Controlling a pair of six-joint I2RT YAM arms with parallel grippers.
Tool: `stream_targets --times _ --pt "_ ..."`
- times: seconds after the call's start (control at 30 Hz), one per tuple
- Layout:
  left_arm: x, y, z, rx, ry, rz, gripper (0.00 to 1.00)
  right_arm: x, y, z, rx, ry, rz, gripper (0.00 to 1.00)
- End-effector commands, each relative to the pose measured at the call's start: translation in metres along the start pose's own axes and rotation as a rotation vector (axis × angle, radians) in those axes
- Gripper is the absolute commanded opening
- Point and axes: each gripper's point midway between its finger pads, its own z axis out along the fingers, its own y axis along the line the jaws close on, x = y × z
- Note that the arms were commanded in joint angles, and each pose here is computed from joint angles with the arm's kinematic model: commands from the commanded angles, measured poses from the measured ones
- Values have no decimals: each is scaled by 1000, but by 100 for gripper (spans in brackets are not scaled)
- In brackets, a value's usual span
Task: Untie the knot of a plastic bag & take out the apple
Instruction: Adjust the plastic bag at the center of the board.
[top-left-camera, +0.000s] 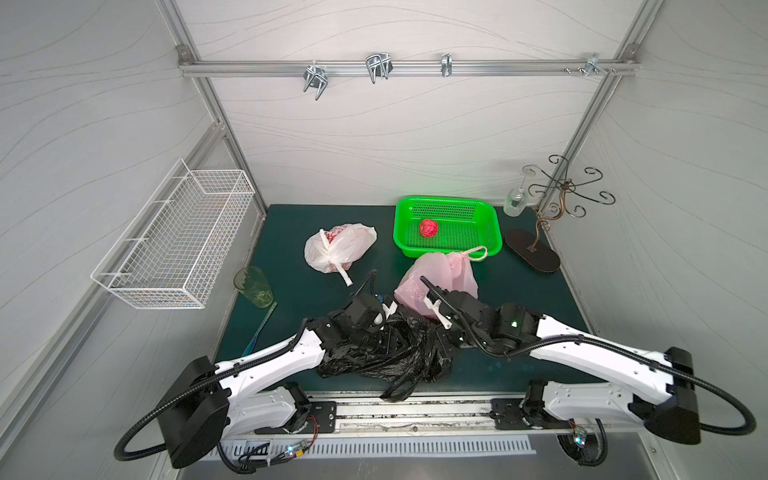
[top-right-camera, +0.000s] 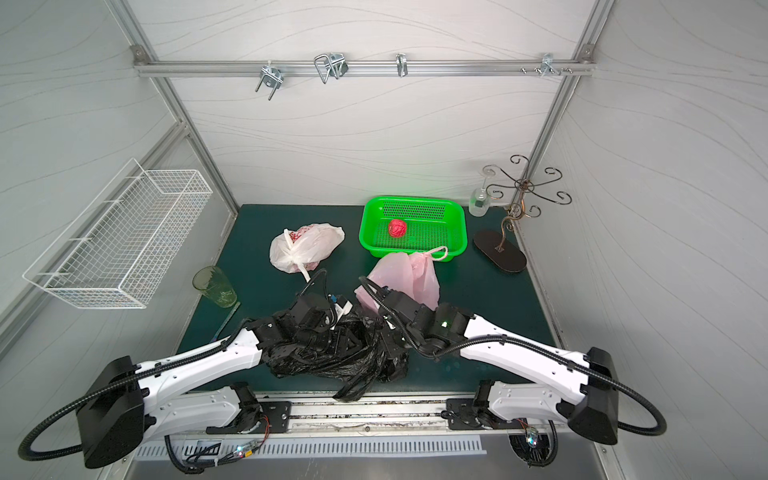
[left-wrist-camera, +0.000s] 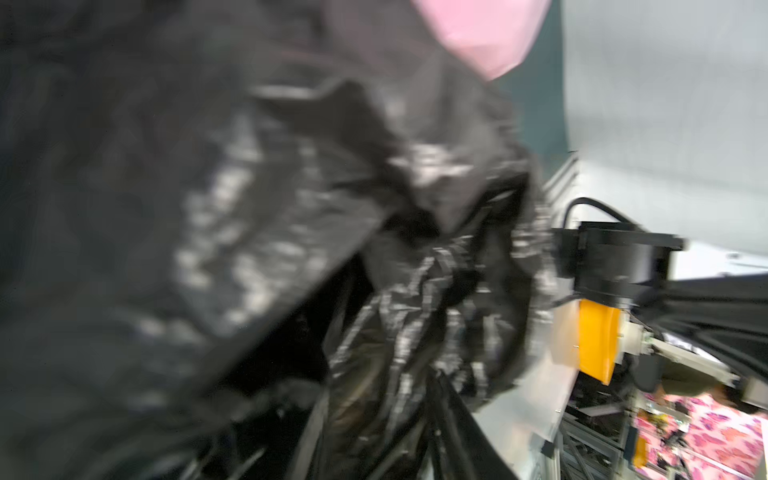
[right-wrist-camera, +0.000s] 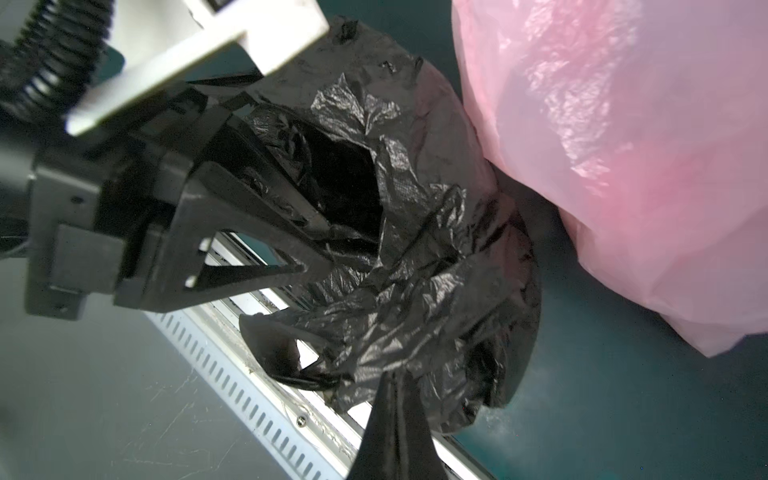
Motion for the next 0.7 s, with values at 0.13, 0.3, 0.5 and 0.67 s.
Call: stream_targets --times 0.13,0.3,0.5,0.67 --pt "0 56 -4 -205 -64 -3 38 -22 16 38 89 1 -47 0" --pt "6 74 0 -228 -62 -34 37 -21 44 64 24 45 -67 0" --pt "12 82 4 -222 -61 -45 37 -13 71 95 -19 116 -84 0" --pt "18 88 7 -217 -56 -59 37 -3 80 111 -4 165 -113 0"
